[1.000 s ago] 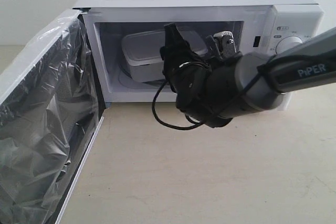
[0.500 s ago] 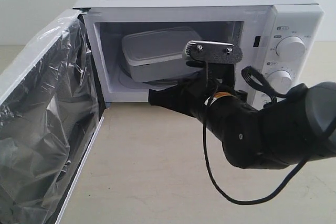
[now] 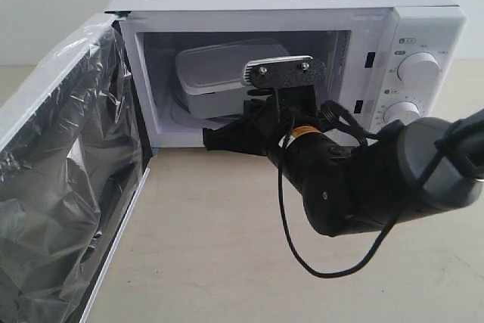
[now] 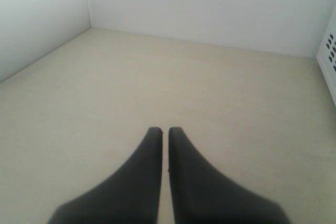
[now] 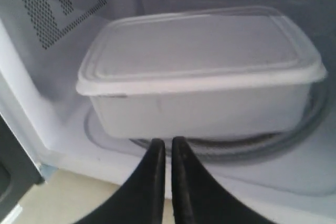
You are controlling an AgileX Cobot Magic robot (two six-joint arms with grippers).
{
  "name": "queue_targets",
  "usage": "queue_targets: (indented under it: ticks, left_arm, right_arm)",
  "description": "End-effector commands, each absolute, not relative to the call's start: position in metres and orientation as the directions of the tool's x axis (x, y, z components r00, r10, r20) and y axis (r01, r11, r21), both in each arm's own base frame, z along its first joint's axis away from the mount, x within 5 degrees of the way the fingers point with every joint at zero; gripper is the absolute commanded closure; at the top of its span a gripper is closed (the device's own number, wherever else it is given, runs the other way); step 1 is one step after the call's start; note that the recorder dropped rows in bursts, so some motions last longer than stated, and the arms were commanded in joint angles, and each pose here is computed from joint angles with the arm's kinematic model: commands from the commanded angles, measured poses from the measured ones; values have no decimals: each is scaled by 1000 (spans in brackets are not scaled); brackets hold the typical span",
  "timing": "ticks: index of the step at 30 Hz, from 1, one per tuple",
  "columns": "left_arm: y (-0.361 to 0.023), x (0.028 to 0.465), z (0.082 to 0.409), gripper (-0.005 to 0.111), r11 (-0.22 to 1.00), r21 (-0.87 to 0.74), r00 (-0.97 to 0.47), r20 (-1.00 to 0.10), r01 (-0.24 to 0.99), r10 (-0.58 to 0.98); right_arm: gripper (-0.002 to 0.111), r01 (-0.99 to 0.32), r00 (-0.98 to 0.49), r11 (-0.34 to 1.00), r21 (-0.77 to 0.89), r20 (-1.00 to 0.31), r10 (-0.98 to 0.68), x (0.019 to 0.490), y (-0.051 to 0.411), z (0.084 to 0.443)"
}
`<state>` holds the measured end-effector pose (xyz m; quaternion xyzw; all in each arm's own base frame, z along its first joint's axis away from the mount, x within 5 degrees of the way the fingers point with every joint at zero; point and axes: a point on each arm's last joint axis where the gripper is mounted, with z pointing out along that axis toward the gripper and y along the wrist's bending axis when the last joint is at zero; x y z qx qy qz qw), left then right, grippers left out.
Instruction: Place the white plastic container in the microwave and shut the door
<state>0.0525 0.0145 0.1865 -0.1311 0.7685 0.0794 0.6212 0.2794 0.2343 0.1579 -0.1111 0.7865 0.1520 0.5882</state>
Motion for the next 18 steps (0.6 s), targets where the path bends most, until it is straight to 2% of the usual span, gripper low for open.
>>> queue_targets:
  ticks: [1,12,18]
  left_arm:
    - [14,52,186,102,953,-42,-193,-976,-301,-104]
    - [14,52,186,102,953,-42,-193,-976,-301,-104]
    - [14,52,186,102,953,-42,-193,-976,-301,-104]
  right_arm:
    - [108,-364,-294,921,139,-955,28,291,246,157]
    - [108,-336,-314,928,158,-948,48,320,263,136]
    - [108,-301,-291,938,169,-953,79,338,256,140]
